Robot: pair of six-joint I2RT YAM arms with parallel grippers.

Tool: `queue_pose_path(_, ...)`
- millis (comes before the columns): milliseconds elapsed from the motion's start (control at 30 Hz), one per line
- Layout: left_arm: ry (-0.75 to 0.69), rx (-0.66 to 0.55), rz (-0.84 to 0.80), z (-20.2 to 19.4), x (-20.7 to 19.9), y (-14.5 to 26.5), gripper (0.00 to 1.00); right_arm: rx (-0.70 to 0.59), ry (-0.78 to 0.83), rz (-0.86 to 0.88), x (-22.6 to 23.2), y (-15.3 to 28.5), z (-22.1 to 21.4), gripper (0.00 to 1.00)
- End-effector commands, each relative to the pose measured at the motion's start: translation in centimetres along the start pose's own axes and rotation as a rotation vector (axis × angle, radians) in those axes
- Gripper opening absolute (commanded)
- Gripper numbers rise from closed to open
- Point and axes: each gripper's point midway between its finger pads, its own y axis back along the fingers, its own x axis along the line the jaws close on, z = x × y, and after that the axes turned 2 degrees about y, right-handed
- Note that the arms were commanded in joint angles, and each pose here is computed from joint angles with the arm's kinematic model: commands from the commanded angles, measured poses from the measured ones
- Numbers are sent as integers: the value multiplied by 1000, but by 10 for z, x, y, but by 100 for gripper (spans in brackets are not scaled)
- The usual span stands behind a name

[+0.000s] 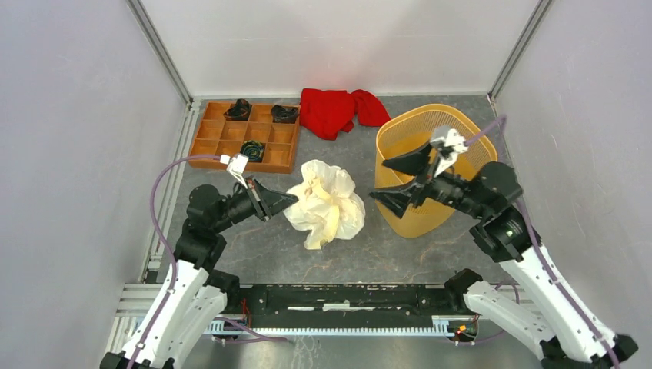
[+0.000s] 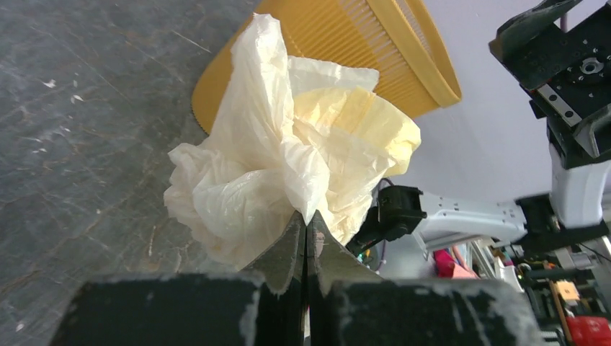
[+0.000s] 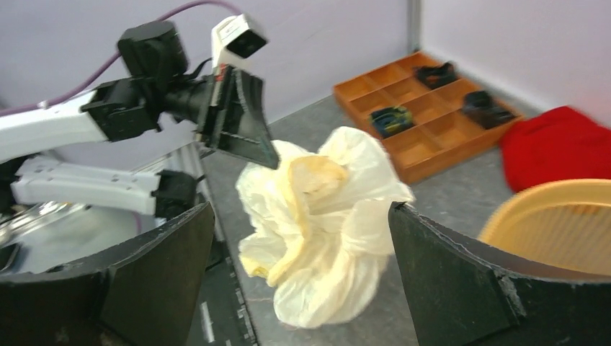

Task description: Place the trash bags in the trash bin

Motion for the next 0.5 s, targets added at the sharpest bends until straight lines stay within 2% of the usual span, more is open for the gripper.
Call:
queue_pose_path(0,-19,22,-111,-7,-17,-3,2,62,-47,1,15,-28,-20,98)
queue_pose_path(167,-79,18,-119,-2,-26,2,2,190,17,11,55,-63,-60,98)
queue_pose_path(300,-112,18,-145,0,-37,7,2,293,84,-71,57,-82,-83,98)
queue_pose_path(367,-137,28,-144,-2,-39,12,2,282,101,-50,60,-84,-80,98)
queue_pose_path(467,-170,43,-143,-7,-42,19,2,173,103,-45,60,-81,-66,98)
